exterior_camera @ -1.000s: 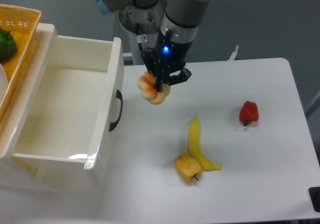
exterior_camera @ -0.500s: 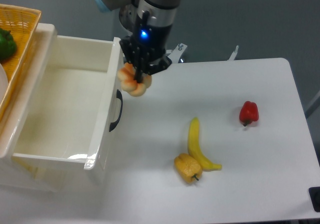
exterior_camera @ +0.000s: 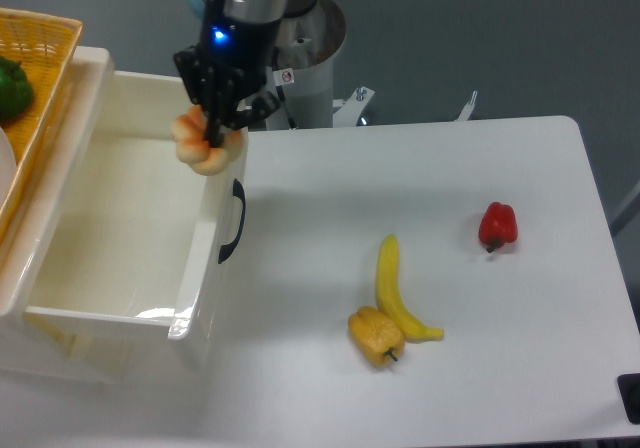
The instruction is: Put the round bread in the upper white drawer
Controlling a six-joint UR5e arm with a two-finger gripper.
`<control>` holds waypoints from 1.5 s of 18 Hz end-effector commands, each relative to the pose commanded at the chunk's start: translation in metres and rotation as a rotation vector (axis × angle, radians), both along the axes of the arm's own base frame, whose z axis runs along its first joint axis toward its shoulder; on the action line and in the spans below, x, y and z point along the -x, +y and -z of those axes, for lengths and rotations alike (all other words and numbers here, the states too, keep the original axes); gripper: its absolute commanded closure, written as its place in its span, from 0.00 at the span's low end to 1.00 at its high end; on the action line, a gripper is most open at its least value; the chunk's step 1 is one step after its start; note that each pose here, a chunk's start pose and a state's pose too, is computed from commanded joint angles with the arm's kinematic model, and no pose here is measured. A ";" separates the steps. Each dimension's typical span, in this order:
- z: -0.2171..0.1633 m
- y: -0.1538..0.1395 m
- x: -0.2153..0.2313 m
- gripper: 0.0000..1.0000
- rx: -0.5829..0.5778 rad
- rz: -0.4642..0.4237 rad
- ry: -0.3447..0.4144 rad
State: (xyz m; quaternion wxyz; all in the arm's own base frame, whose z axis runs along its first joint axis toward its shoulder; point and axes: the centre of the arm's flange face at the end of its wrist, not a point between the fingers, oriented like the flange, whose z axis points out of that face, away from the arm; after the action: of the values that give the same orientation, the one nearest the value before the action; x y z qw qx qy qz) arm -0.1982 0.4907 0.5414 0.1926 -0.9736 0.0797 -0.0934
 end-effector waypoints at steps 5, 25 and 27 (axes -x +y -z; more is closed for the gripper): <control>0.012 0.016 -0.015 0.88 0.002 0.042 -0.039; 0.022 0.032 -0.027 0.00 0.010 0.092 -0.037; 0.020 0.029 -0.015 0.00 -0.001 0.069 -0.009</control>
State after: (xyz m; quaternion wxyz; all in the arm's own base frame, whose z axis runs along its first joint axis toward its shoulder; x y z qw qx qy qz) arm -0.1834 0.5200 0.5216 0.1903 -0.9697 0.1126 -0.1043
